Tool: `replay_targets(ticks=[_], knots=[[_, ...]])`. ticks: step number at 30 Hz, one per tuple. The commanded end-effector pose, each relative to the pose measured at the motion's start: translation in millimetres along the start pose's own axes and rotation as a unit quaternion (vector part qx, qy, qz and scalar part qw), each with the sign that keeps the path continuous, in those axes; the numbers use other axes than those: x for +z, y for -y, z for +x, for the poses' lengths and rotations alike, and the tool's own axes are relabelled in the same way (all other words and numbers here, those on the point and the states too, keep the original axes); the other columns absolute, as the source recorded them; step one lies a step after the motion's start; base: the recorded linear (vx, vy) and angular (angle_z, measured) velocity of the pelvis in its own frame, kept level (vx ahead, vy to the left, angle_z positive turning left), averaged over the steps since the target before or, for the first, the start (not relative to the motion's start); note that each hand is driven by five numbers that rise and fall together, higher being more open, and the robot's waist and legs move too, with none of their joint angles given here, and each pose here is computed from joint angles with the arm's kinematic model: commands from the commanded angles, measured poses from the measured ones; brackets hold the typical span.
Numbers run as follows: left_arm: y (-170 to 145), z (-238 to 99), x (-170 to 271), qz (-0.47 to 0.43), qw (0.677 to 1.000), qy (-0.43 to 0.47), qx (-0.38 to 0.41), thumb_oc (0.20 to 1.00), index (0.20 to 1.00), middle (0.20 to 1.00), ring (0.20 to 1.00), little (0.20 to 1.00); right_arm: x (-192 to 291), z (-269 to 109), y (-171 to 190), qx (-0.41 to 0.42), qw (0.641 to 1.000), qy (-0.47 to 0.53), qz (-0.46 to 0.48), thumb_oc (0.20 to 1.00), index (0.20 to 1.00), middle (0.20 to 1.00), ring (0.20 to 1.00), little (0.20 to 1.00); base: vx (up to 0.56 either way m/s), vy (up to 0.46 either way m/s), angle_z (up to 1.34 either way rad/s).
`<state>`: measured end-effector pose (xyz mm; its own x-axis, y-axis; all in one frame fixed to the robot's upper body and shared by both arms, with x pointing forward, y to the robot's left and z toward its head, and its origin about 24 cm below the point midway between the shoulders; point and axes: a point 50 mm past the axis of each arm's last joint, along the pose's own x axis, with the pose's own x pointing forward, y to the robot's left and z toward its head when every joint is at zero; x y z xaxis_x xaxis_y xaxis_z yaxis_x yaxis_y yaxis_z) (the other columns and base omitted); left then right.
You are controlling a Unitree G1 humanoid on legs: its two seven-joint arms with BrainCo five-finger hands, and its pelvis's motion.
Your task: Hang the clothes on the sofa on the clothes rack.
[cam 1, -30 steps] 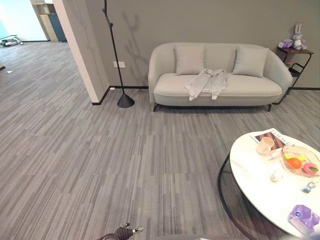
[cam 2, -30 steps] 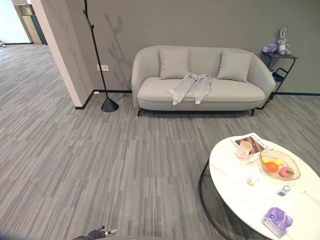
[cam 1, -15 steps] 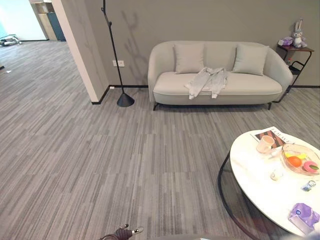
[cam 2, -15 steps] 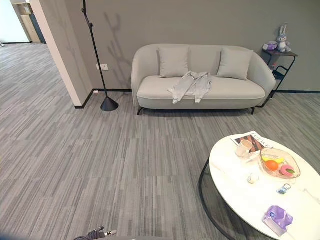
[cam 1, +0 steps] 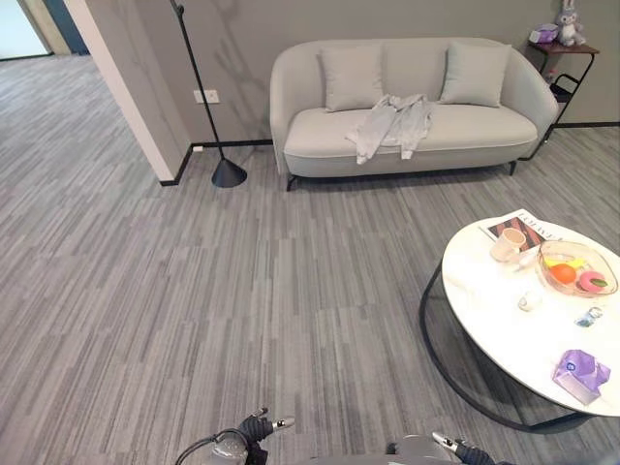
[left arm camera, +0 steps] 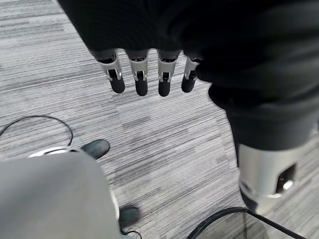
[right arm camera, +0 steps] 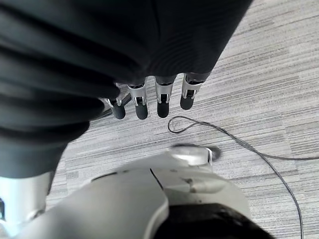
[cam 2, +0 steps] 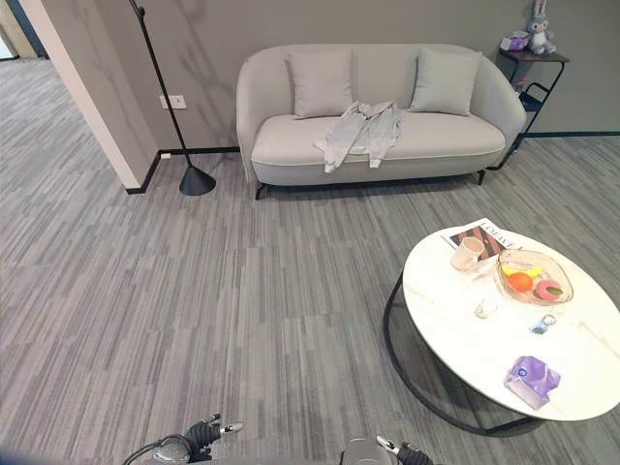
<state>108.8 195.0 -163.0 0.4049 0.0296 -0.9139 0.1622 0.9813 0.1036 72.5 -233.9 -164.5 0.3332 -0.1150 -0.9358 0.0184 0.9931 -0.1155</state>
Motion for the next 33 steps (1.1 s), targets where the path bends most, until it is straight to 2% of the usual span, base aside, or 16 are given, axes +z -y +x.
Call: replay_targets(ticks=[1,6,10,16,26,33], knots=[[-1.8,2.3,17.9,0.008,0.999,0.032,-0.002,1.000,1.000,1.000,1.000,1.000,-11.1,-0.5,-12.5,0.019,1.000,-0.018,-0.001,1.000,1.000,1.000,1.000,1.000,0.26,-0.143,-0.07],[2.4,2.0,8.6,0.015,1.000,0.014,-0.010,1.000,1.000,1.000,1.000,1.000,-14.7,-1.3,-13.3,0.023,0.999,-0.022,-0.009,1.000,1.000,1.000,1.000,1.000,0.30,-0.219,0.37],[12.0,1.0,18.4,-0.003,0.998,0.044,-0.036,1.000,1.000,1.000,1.000,1.000,-10.3,-3.0,0.5,0.011,1.000,-0.003,-0.022,1.000,1.000,1.000,1.000,1.000,0.38,-0.359,0.77],[2.3,0.2,15.1,-0.050,0.998,0.043,-0.017,1.000,1.000,1.000,1.000,1.000,3.4,-2.3,7.8,0.001,0.999,0.020,-0.027,1.000,1.000,1.000,1.000,1.000,0.28,-0.363,0.02],[-10.4,-0.4,12.4,-0.055,0.998,0.037,-0.001,1.000,1.000,1.000,1.000,1.000,6.3,-0.6,1.3,0.008,0.999,0.023,-0.023,1.000,1.000,1.000,1.000,1.000,0.33,0.016,-0.21],[-14.3,-5.5,-25.7,-0.051,0.998,-0.031,0.015,1.000,1.000,1.000,1.000,1.000,-16.0,-1.7,-15.5,0.033,0.999,-0.019,-0.019,1.000,1.000,1.000,1.000,1.000,0.52,0.217,-0.90]])
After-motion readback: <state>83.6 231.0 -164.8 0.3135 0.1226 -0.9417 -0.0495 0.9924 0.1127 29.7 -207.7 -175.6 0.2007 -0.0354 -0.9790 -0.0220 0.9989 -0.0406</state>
